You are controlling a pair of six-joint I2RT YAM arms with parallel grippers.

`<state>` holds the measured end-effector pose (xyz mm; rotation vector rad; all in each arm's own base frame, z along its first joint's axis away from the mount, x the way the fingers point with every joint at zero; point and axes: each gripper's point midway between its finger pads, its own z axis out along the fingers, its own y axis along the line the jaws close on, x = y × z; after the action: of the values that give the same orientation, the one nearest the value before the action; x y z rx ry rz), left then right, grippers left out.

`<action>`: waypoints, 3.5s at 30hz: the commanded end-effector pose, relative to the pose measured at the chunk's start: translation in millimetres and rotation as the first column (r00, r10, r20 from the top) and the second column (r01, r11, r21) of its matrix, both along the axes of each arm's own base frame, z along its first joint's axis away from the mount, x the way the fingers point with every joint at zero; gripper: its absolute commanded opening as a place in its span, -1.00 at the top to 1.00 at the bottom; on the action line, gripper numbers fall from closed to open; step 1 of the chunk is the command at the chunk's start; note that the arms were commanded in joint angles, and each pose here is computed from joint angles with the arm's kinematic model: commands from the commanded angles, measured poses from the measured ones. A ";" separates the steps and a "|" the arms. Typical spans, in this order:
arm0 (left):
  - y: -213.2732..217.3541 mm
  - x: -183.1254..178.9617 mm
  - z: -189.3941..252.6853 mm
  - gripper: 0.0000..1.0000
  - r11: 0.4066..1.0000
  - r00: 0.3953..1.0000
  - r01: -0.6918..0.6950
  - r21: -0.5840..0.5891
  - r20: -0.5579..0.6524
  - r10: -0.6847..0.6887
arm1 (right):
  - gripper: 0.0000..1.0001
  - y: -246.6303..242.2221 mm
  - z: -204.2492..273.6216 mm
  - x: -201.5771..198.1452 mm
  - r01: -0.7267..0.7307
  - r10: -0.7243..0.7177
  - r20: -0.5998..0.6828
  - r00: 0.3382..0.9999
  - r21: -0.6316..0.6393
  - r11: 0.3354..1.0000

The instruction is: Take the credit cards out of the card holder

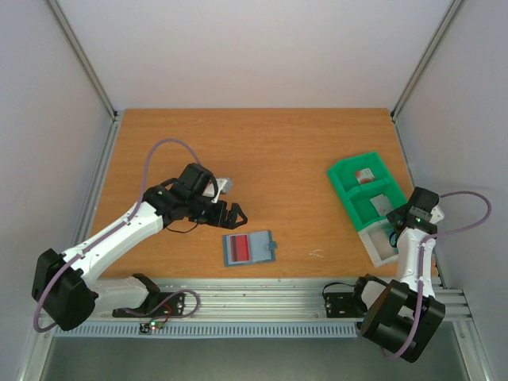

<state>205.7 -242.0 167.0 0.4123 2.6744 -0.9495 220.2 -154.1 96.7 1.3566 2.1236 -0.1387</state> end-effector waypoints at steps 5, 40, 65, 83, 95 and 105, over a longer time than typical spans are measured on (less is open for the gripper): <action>3.2 5.4 11.7 -0.99 1.000 0.999 -0.004 0.010 0.043 0.003 | 0.67 -12.7 -7.7 -11.3 0.046 -0.048 -0.067 0.997 -0.039 0.998; 25.4 1.3 -24.6 -0.83 0.990 0.991 -0.132 0.055 0.022 0.131 | 0.10 91.1 68.4 29.7 -0.274 0.214 0.223 0.951 0.290 0.917; 0.9 1.7 -108.6 0.36 0.982 0.975 -0.184 -0.050 -0.138 0.176 | 0.22 347.2 45.0 11.5 -0.867 0.840 0.302 0.450 0.371 0.332; 3.4 -13.5 -134.9 0.92 0.984 0.967 -0.172 -0.049 -0.197 0.159 | 0.43 481.6 -9.1 -10.0 -0.885 0.915 0.353 0.197 0.465 0.011; 3.9 -12.9 -149.9 0.99 0.982 0.960 -0.187 -0.031 -0.219 0.176 | 0.66 489.1 -51.1 -16.7 -0.844 0.931 0.318 0.179 0.535 -0.021; 10.4 -16.0 -152.6 0.99 0.978 0.955 -0.208 -0.011 -0.219 0.200 | 0.66 468.2 -69.9 -18.6 -0.841 0.949 0.222 0.224 0.536 0.073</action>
<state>192.7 -240.8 24.2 0.0569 2.8058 -1.0764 202.1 323.9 34.0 -0.1419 2.8885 1.1180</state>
